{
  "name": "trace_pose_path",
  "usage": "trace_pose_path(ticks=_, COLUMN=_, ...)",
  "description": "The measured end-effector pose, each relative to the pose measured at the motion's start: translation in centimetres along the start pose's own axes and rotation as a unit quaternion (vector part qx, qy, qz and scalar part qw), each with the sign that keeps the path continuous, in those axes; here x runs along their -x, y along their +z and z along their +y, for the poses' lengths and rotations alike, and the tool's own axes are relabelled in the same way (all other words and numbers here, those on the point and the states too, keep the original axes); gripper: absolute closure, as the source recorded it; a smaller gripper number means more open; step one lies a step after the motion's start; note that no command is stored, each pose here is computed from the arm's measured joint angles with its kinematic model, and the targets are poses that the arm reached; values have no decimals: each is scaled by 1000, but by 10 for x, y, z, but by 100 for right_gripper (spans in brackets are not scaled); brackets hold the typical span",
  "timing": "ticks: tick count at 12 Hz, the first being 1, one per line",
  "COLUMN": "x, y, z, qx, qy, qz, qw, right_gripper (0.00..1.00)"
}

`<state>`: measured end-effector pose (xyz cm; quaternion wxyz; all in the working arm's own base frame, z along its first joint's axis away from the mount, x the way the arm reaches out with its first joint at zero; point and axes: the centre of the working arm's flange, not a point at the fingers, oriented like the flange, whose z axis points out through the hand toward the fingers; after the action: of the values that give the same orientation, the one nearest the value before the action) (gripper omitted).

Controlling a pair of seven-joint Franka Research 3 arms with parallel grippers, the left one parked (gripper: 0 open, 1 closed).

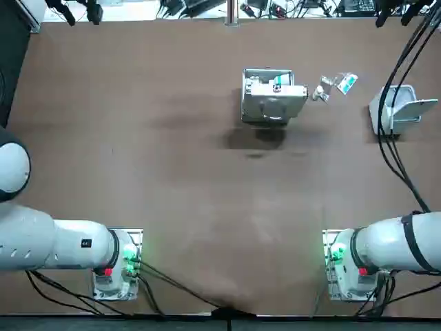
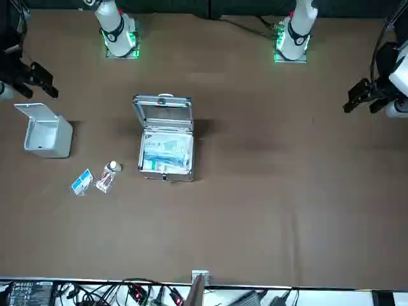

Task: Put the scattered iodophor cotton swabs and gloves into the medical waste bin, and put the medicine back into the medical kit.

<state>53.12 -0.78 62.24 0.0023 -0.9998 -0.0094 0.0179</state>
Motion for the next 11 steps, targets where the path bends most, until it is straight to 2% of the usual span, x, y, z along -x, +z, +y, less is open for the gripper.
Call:
trace_pose_path(ticks=6, x=-10, y=11, z=2, qx=6, qy=1, qz=3, qw=1000, right_gripper=0)
trace_pose_path(ticks=8, x=-28, y=33, z=7, qx=14, qy=-13, qz=1, qw=1000, right_gripper=0)
trace_pose_path(ticks=11, x=-64, y=88, z=16, qx=36, qy=-75, qz=-12, qw=996, right_gripper=0)
